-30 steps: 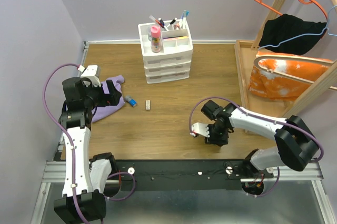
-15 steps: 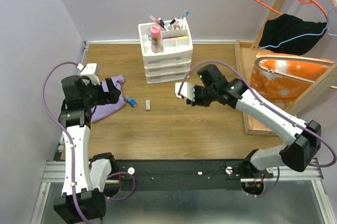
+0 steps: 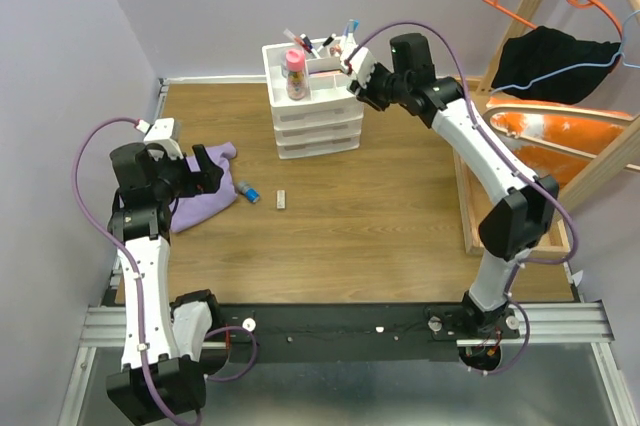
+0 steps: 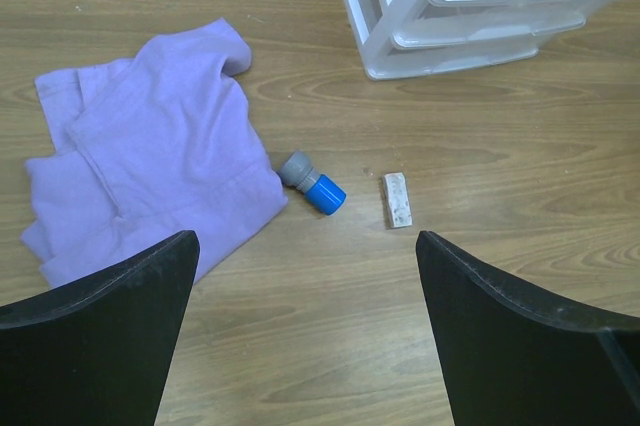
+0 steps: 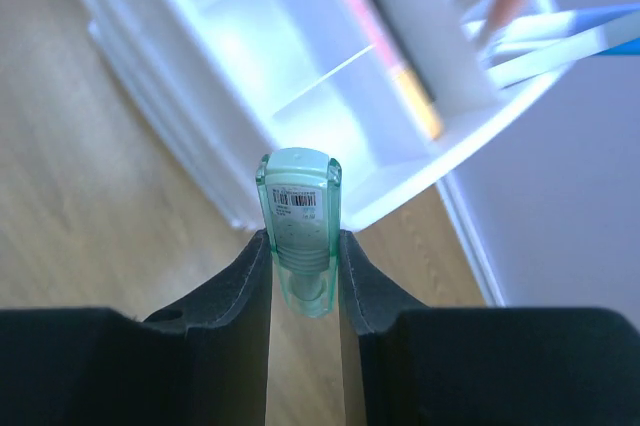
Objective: Sort the stationery into containers
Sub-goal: Place the stationery in the storage box, then pick up the stationery from the center of the board.
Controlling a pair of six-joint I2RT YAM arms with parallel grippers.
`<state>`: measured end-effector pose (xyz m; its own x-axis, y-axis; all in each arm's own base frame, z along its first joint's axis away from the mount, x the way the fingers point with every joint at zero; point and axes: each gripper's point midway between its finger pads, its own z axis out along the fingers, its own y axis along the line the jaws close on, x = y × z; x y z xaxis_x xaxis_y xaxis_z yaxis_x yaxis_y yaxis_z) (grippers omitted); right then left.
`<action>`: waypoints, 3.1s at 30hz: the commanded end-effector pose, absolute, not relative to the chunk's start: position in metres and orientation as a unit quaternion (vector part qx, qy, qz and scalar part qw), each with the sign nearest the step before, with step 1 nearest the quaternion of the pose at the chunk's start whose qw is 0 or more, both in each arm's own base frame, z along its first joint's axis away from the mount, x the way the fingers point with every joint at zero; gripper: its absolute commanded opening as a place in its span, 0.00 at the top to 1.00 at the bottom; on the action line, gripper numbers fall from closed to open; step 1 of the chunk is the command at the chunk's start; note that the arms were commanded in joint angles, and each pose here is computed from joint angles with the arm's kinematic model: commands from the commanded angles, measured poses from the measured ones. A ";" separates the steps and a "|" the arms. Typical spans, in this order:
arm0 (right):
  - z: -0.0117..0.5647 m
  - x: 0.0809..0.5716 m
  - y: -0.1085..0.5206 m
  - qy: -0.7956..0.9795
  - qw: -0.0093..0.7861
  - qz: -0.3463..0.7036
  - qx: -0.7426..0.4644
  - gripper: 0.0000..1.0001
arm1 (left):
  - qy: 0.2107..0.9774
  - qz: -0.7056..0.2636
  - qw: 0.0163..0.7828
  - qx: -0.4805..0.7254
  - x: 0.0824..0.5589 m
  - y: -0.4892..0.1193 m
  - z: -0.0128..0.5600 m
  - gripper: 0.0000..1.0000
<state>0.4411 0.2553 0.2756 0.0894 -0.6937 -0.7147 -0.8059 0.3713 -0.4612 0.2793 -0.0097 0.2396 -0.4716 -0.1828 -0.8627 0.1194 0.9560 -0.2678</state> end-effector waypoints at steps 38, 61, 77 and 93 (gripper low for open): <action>0.370 0.472 0.293 0.685 0.579 0.245 -0.369 0.34 | 0.838 -0.159 0.520 -0.034 0.298 -0.004 0.244 0.01; 0.103 0.300 0.441 0.910 0.231 0.236 -0.251 0.00 | 0.848 0.034 0.519 -0.106 0.251 0.057 0.245 0.01; 0.024 0.323 0.452 0.948 0.223 0.143 -0.178 0.32 | 0.854 0.051 0.512 -0.083 0.233 0.053 0.243 0.01; 0.058 0.314 0.436 0.913 0.284 0.111 -0.270 0.99 | 0.854 0.053 0.517 -0.037 0.243 0.040 0.250 0.01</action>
<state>0.3273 0.4632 0.0271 -0.7670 -0.3294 -0.5506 -0.4732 0.8700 0.1387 0.2421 0.0396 0.2324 -0.4918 -0.0747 -0.8675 -0.1404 0.9901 -0.0057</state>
